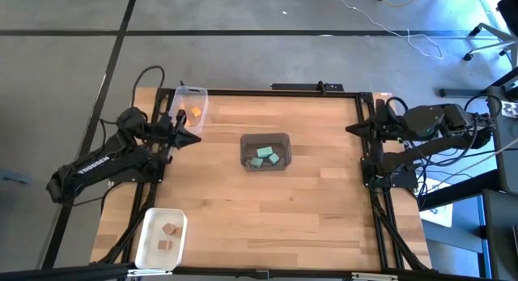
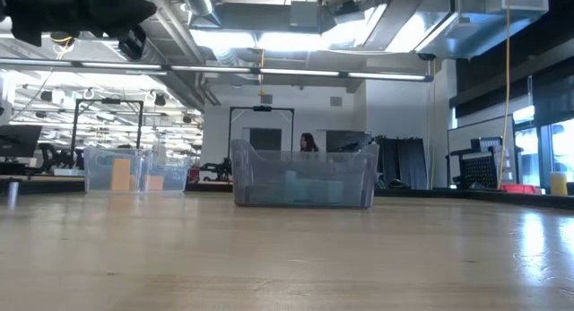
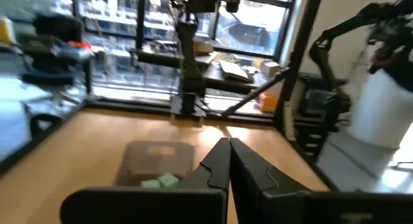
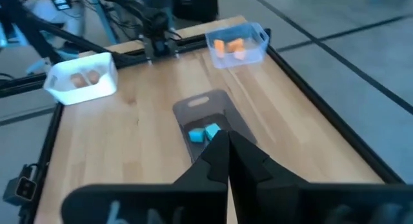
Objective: Sort & place blocks by color
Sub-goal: Return to Home Position
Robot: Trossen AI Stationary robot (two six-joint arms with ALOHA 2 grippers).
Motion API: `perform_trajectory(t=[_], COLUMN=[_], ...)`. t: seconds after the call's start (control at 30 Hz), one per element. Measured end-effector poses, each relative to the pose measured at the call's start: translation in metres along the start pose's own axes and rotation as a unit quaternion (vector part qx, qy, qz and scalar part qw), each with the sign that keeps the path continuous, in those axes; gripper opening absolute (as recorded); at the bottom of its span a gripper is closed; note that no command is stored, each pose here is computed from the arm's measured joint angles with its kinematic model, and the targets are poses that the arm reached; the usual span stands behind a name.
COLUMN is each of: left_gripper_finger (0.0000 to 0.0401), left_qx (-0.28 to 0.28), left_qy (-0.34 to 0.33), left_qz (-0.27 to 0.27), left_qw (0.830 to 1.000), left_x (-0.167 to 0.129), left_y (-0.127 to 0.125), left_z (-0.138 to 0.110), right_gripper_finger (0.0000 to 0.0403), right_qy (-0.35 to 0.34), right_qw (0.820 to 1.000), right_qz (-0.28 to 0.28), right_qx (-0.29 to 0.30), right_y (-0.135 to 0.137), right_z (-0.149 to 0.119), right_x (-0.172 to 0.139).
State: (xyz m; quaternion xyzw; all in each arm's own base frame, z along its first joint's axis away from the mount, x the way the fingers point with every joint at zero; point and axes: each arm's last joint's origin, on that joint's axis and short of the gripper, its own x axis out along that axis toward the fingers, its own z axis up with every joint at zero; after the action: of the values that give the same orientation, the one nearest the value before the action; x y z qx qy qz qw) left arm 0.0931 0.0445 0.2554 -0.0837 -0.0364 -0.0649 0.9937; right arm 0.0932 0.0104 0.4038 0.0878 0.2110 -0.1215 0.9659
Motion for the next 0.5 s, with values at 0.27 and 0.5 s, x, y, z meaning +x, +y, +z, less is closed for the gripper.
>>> perform_trajectory(t=[0.27,0.5], left_gripper_finger=[0.0000,0.0000], left_qx=[0.047,0.088], left_qy=[0.019,0.025], left_qz=[0.142,0.208], left_qw=[0.989,0.974], left_x=[0.000,0.000], left_y=[0.010,0.015], left_z=[-0.008,-0.009], right_gripper_finger=[0.0000,0.0000], right_qy=[-0.018,-0.025], right_qw=[0.997,0.993], right_qz=[0.062,0.106], right_qx=[-0.028,-0.039], right_y=[0.007,0.016], right_z=[0.007,0.013], right_x=[0.003,0.011])
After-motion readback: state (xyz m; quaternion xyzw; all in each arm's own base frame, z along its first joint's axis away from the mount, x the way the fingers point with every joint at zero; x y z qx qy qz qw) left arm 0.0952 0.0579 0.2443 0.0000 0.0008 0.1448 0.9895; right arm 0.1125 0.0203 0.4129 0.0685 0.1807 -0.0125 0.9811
